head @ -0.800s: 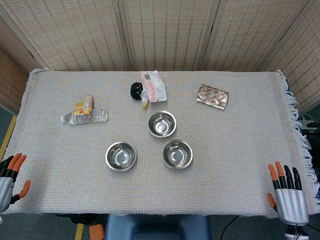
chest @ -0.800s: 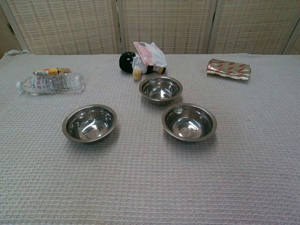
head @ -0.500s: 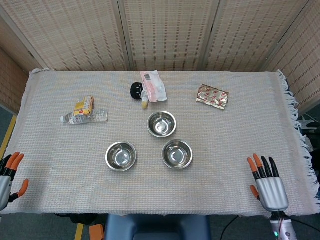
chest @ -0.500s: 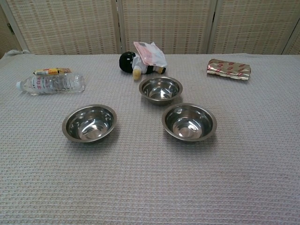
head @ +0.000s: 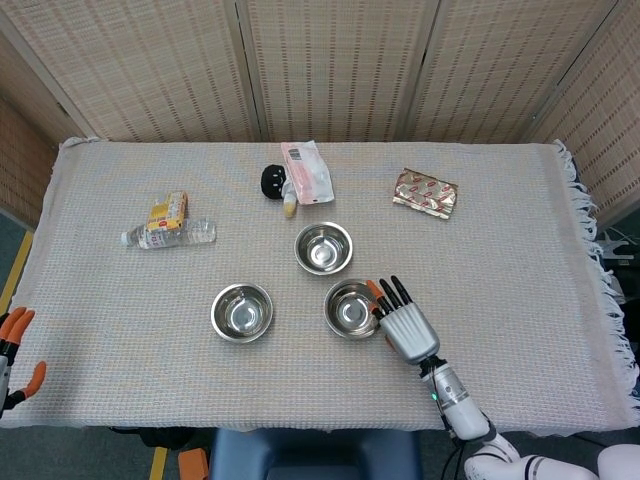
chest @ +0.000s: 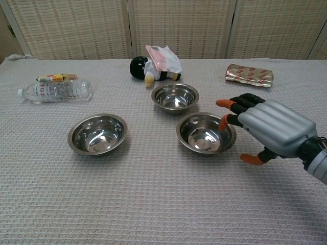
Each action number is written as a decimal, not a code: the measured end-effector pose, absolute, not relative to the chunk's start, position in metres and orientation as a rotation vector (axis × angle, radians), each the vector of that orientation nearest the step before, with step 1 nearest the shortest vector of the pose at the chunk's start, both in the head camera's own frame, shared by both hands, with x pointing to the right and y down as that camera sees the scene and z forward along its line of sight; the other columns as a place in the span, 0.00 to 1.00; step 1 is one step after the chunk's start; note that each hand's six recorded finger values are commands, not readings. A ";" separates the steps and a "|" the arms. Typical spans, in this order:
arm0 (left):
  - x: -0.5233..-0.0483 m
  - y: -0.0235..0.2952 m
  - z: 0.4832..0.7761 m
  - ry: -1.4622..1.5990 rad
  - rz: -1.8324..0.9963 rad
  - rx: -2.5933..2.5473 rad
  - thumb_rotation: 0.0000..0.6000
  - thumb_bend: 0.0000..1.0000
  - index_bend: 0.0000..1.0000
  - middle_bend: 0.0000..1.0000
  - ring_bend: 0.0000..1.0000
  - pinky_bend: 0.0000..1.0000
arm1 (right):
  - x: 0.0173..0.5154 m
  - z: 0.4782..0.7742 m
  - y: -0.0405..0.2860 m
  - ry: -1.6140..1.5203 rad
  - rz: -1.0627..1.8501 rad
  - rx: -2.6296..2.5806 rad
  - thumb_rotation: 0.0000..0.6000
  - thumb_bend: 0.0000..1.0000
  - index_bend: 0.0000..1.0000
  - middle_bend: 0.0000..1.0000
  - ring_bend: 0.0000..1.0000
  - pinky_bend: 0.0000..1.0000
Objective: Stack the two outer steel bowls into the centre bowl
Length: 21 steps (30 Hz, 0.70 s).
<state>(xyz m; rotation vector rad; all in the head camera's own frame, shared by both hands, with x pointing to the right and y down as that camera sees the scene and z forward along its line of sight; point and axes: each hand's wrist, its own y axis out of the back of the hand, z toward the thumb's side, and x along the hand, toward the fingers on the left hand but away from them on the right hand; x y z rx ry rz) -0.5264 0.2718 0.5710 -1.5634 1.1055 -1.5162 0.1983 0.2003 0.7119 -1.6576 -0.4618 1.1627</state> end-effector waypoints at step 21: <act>-0.523 0.275 0.561 1.108 -1.456 -1.583 1.00 0.47 0.00 0.00 0.00 0.10 | 0.168 0.708 0.166 -0.598 1.054 -1.623 1.00 0.35 0.74 0.06 0.00 0.00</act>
